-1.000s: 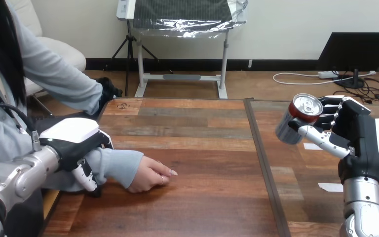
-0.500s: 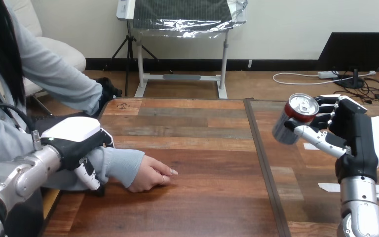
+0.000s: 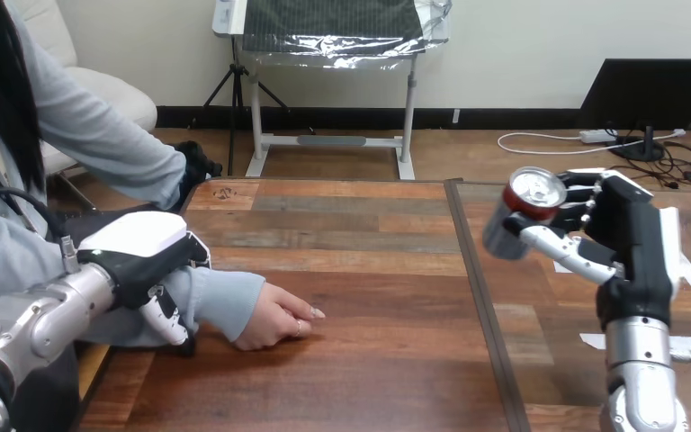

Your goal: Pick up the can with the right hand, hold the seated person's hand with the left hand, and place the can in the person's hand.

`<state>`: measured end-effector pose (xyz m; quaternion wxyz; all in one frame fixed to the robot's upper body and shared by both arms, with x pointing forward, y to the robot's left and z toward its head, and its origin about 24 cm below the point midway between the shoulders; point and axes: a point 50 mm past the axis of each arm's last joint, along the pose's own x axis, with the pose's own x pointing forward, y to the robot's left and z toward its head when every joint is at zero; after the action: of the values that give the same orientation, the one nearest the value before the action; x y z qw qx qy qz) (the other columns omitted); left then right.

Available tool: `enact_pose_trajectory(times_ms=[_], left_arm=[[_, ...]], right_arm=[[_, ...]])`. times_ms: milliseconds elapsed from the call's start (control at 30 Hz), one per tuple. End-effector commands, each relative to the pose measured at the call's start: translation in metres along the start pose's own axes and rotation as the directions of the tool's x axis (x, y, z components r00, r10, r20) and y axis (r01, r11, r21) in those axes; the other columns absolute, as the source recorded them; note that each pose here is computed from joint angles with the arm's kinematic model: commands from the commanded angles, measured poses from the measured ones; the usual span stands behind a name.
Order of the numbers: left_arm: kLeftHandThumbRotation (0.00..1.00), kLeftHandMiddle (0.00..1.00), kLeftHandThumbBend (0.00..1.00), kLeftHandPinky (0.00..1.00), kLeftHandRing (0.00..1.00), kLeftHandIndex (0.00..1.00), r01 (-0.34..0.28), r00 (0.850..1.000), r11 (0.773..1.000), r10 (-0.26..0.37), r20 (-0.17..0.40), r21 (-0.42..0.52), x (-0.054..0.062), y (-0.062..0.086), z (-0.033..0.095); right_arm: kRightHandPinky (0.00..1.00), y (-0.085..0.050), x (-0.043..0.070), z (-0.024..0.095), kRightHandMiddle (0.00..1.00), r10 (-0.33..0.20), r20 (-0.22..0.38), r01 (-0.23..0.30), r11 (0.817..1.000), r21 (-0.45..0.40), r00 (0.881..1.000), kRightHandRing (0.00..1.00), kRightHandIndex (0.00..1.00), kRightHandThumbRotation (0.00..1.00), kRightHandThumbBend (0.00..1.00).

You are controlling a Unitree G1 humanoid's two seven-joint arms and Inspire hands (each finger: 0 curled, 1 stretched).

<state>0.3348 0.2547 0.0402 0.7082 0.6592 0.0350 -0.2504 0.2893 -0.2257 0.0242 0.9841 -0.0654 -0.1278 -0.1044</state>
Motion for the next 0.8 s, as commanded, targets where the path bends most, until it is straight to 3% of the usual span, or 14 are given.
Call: enact_pose_trajectory(times_ms=[0,300,767], left_arm=[[0.0,0.45,0.9,0.34,0.39,0.49,-0.07,0.996,0.997,0.071,0.05,-0.026,0.0095,0.0152,0.0137],[0.0,0.44,0.9,0.33,0.38,0.47,-0.085,0.994,0.996,0.086,0.063,-0.027,0.0109,0.0153,0.0171],[0.0,0.39,0.89,0.27,0.32,0.42,-0.13,0.986,0.989,0.137,0.1,-0.071,0.0118,0.0159,0.0236]], right_arm=[[0.33,0.0096,0.0189,0.0236,0.44,0.015,0.115,-0.017,1.0,0.013,0.993,0.38,0.46,0.0,0.76],[0.34,0.0146,0.0198,0.0222,0.44,0.035,0.113,-0.037,0.999,0.015,0.993,0.39,0.47,0.0,0.78],[0.36,0.0195,0.0204,0.014,0.46,0.053,0.054,-0.054,0.998,0.031,0.997,0.41,0.48,0.0,0.78]])
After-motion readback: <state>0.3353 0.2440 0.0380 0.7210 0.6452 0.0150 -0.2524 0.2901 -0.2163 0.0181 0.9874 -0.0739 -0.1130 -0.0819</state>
